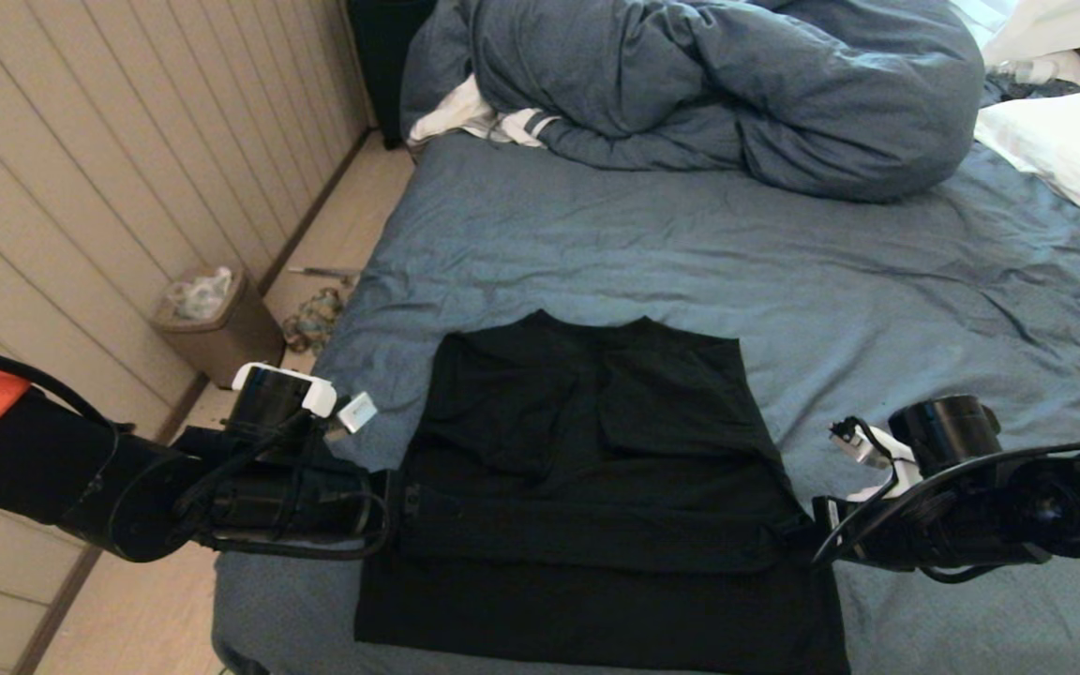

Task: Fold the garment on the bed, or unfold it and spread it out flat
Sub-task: Fold the black T-shirt

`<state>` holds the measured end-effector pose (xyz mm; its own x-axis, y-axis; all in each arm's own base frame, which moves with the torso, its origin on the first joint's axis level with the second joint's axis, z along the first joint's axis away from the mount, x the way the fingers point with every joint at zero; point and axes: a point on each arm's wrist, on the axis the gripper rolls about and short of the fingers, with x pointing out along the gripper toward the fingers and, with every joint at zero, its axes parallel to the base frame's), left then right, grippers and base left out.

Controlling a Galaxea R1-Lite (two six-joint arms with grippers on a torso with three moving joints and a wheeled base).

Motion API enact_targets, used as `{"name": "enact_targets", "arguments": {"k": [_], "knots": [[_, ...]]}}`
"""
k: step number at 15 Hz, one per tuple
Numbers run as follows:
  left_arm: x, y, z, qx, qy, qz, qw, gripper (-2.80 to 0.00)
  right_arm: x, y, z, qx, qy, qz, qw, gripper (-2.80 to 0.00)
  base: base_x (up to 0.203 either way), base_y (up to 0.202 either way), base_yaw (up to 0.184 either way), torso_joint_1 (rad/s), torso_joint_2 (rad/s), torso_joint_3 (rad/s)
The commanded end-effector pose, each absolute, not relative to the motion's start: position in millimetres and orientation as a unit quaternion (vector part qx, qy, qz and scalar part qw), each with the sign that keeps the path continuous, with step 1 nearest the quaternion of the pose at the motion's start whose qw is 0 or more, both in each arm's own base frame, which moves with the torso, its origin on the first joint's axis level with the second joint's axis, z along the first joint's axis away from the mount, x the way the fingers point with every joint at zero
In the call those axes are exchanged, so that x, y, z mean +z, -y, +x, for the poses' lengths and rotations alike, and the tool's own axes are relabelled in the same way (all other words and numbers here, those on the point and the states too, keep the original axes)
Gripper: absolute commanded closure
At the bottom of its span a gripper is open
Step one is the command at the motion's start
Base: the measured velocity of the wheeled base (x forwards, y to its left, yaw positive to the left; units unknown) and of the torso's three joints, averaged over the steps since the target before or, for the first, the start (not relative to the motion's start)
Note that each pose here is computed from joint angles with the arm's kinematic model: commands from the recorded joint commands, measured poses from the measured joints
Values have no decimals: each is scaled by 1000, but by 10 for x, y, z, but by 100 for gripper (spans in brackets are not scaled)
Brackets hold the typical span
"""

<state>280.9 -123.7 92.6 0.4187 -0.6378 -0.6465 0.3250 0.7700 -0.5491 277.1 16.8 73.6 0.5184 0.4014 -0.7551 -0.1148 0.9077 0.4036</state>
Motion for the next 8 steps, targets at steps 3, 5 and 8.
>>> {"name": "enact_targets", "arguments": {"k": [3, 5, 8], "knots": [[839, 1242, 2801, -290, -467, -173, 817, -280, 728, -172, 2762, 152, -467, 154, 858, 0, 0, 0, 0, 0, 0, 0], [834, 1223, 2789, -287, -466, -173, 819, -280, 724, -172, 2754, 152, -465, 153, 859, 0, 0, 0, 0, 0, 0, 0], [811, 1163, 2800, -278, -460, -176, 825, -280, 743, -175, 2734, 153, -462, 152, 860, 0, 0, 0, 0, 0, 0, 0]]}}
